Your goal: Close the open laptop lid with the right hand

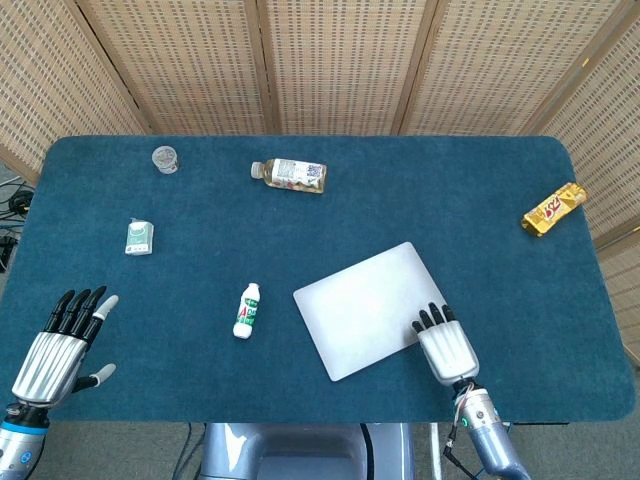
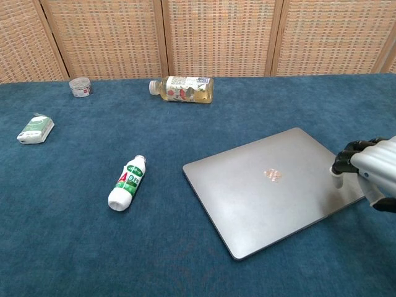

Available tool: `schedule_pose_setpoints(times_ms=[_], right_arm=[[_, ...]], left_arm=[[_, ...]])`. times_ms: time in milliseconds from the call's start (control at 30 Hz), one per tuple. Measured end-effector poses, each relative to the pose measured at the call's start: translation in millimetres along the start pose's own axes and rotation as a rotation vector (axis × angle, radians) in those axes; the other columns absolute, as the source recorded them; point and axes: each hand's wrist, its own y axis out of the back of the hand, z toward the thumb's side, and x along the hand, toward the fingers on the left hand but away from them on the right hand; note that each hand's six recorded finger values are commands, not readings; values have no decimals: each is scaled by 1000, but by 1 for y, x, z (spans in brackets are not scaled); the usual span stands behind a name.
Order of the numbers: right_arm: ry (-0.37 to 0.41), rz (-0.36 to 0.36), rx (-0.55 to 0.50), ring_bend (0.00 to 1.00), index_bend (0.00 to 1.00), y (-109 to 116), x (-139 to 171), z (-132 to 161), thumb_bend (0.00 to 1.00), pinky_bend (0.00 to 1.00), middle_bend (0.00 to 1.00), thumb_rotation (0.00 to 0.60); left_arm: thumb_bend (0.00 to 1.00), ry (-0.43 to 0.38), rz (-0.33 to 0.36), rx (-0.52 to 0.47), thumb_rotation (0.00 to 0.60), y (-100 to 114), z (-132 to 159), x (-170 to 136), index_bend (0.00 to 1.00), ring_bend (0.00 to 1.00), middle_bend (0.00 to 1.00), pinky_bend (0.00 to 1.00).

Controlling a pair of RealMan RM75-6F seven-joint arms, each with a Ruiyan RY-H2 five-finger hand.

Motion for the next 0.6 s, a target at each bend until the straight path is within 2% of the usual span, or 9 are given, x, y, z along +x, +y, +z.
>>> schedule_pose_setpoints(times_ms=[33, 133, 167, 200, 233, 300, 400, 600], right_arm=[[-6, -16, 2, 100, 379, 4, 0, -2, 773, 218, 199, 600], [-24, -80, -2, 27, 312, 17, 0, -11, 368, 216, 104, 600], [-28, -104, -8, 10, 261, 22, 1, -14, 212, 207, 59, 600], [-34, -135, -18, 0, 210, 28, 2, -19, 98, 191, 23, 600], [-40, -156, -30, 0, 180, 31, 3, -23, 50, 177, 8, 600], [-50, -192, -58, 0, 120, 37, 6, -31, 0, 120, 0, 600], [-69, -230, -115, 0, 101, 42, 11, -46, 0, 26, 0, 600], [-105, -272, -222, 0, 65, 43, 26, -78, 0, 0, 0, 600]], left_arm=[[0, 2, 1, 0, 600, 0, -1, 0, 0, 0, 0, 0], [0, 12, 6, -4, 600, 1, -3, 1, 0, 0, 0, 0], [0, 15, 8, -6, 600, 0, -4, 2, 0, 0, 0, 0], [0, 21, 9, -8, 600, 0, -6, 3, 0, 0, 0, 0], [0, 25, 9, -10, 600, 0, -7, 3, 0, 0, 0, 0], [0, 37, 9, -18, 600, -1, -9, 5, 0, 0, 0, 0], [0, 53, 16, -27, 600, -2, -12, 7, 0, 0, 0, 0], [0, 70, 42, -31, 600, 1, -15, 8, 0, 0, 0, 0]])
